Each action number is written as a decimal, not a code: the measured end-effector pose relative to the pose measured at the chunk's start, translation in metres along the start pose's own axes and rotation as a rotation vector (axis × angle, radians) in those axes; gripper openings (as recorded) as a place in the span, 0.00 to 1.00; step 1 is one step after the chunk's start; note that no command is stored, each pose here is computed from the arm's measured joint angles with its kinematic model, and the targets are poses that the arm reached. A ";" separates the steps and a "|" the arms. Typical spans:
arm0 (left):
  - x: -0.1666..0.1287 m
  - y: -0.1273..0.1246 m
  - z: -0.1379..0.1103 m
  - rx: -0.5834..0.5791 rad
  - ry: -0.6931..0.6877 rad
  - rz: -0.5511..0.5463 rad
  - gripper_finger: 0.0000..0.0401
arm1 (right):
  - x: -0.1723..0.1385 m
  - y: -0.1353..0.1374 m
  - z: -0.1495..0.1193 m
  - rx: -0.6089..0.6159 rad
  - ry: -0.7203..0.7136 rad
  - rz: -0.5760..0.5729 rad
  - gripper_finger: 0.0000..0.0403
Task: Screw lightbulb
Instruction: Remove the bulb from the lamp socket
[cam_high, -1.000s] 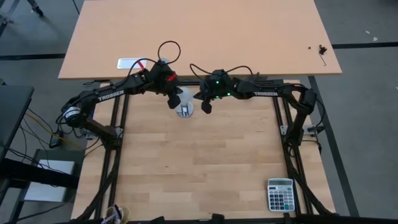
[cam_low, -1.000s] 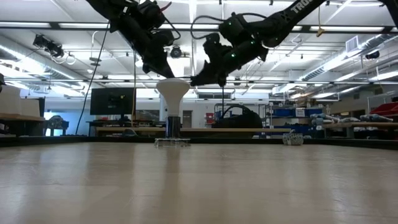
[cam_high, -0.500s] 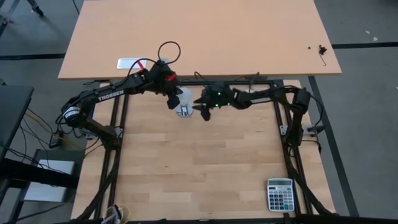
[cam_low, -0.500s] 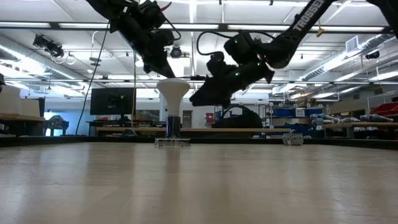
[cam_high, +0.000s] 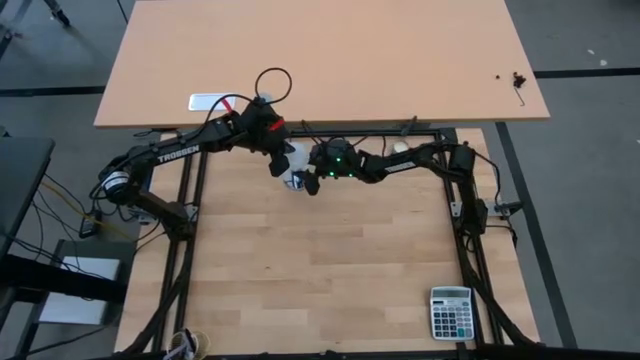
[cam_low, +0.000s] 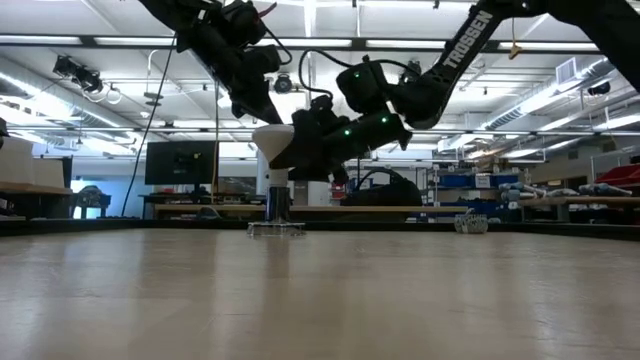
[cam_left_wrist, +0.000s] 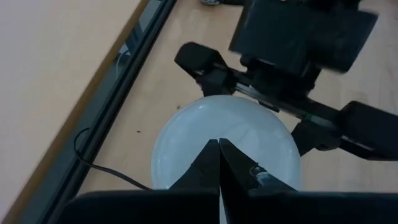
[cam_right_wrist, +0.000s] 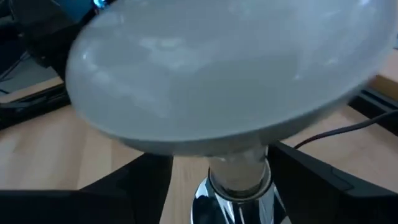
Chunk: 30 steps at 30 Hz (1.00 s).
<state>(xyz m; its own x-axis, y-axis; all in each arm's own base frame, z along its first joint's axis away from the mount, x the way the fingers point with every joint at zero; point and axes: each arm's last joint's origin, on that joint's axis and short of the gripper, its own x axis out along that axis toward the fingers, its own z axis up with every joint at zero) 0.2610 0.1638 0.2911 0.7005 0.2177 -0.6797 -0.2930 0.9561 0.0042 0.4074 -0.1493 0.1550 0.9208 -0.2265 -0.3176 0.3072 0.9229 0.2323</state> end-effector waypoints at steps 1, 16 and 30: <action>0.000 0.000 0.000 0.001 0.001 -0.001 0.00 | 0.001 0.000 0.002 -0.003 -0.007 0.000 0.67; 0.001 0.000 0.007 0.023 -0.067 0.012 0.00 | 0.001 0.003 0.017 -0.008 -0.053 0.001 0.50; -0.027 -0.002 0.016 0.045 -0.179 0.068 0.00 | -0.015 -0.005 0.033 -0.051 -0.009 -0.041 0.50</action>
<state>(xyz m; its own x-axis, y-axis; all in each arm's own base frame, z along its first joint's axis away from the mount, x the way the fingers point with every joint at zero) 0.2534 0.1587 0.3216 0.7858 0.3100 -0.5351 -0.3174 0.9448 0.0813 0.4005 -0.1607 0.1891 0.9099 -0.2669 -0.3176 0.3322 0.9273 0.1724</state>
